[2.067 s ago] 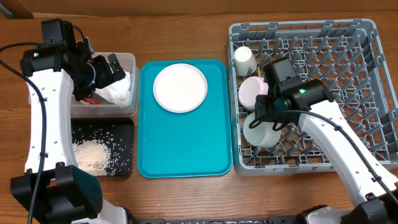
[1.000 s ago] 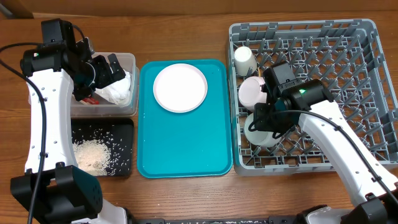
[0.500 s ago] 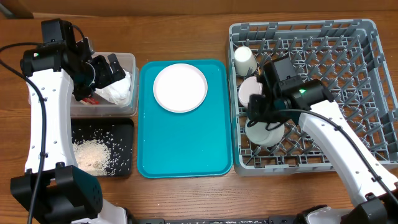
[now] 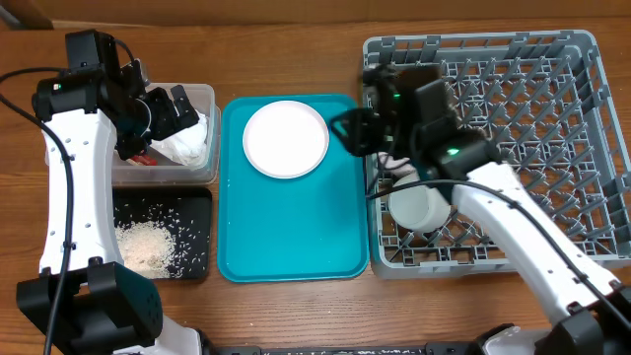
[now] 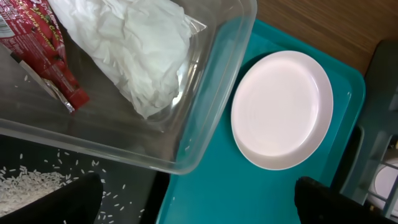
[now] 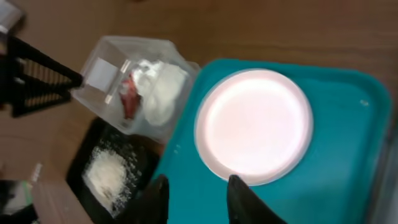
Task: Sort waste into correct bins and load items into the dishwasher
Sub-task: 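Move the right gripper to the pink plate and grasp its rim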
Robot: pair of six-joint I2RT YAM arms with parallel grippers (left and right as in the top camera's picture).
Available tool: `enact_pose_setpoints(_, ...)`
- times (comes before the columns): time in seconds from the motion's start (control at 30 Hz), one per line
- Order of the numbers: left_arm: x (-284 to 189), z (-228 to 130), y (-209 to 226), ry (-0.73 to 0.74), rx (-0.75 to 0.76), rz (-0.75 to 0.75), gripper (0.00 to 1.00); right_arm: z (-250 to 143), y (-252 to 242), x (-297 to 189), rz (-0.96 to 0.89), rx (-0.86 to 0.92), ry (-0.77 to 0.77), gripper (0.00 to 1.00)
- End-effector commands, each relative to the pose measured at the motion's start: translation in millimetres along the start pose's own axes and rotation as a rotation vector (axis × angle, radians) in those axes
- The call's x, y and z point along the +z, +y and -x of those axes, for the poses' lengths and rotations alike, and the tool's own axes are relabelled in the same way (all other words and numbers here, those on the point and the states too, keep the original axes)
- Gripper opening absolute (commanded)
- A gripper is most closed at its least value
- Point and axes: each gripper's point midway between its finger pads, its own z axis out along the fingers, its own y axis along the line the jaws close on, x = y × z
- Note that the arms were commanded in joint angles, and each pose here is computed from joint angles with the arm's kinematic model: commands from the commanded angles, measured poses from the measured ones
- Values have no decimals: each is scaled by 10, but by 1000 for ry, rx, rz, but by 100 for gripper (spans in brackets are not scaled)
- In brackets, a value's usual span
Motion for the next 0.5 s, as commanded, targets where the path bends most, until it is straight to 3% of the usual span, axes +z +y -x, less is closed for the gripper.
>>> enact_pose_setpoints(0.0,-64,34,-48,-21,27,-5,100,-20,210,285,20,-74,-30,43)
enact_pose_setpoints(0.1,-64,35,-49,-22,27,-5,100,-27,373,563,64,-120,-66,46)
enact_pose_setpoints(0.2,-64,35,-49,-22,27,-5,100,-120,418,874,86,-144,-74,37)
enact_pose_setpoints(0.47,-64,34,-48,-21,27,-5,100,-622,-93,1509,-87,-131,6,36)
